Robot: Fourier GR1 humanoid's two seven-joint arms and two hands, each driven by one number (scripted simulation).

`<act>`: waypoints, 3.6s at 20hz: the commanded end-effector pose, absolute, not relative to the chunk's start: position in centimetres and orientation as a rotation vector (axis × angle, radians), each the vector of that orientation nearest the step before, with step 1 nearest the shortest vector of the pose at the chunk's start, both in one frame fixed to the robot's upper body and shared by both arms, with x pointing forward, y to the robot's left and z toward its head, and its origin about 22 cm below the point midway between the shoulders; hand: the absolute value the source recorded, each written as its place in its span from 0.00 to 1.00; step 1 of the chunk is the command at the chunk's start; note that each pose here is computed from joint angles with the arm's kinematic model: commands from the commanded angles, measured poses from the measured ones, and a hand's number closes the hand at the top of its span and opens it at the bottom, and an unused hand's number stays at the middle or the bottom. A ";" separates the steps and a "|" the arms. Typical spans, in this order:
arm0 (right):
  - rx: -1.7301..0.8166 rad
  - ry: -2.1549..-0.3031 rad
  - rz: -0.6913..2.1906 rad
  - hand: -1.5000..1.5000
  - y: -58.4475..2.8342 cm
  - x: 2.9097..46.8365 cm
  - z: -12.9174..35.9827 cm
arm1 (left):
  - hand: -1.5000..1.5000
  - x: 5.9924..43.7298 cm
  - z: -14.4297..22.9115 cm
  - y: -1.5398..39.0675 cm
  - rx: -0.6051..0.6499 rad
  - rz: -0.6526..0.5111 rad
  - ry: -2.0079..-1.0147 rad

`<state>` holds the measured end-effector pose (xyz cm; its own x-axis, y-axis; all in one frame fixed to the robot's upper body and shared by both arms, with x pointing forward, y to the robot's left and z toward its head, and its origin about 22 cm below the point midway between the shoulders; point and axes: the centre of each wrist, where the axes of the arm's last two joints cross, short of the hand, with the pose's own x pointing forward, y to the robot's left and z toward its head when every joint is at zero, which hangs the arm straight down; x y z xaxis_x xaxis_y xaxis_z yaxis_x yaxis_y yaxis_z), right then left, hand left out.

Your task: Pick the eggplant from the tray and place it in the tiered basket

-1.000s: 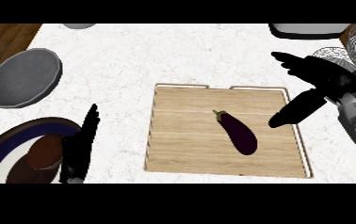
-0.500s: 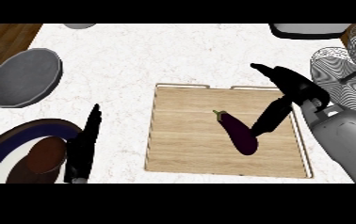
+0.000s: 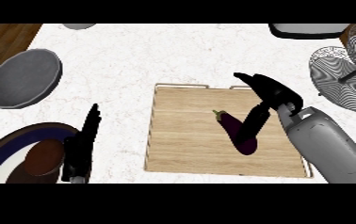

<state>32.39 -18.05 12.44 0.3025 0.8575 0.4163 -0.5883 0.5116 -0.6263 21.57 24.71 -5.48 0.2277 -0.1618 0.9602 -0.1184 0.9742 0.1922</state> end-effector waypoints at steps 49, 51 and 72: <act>-0.374 -0.590 1.264 1.00 -14.4 32.8 2.9 | 0.50 21.7 -5.4 22.8 0.248 -0.019 -1.311; -0.523 -0.587 1.166 1.00 -19.9 31.5 2.4 | 0.50 20.9 -5.7 24.5 0.249 -0.020 -1.292; -1.305 -1.039 0.032 1.00 -41.1 22.7 21.2 | 0.50 19.6 -5.9 27.7 0.337 0.062 -1.267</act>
<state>24.17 -42.16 16.06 0.6647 0.5281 0.5284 0.3656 0.3870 -0.8465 19.45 26.32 -5.46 0.2743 -0.1430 0.9509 -0.2132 0.9552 0.2051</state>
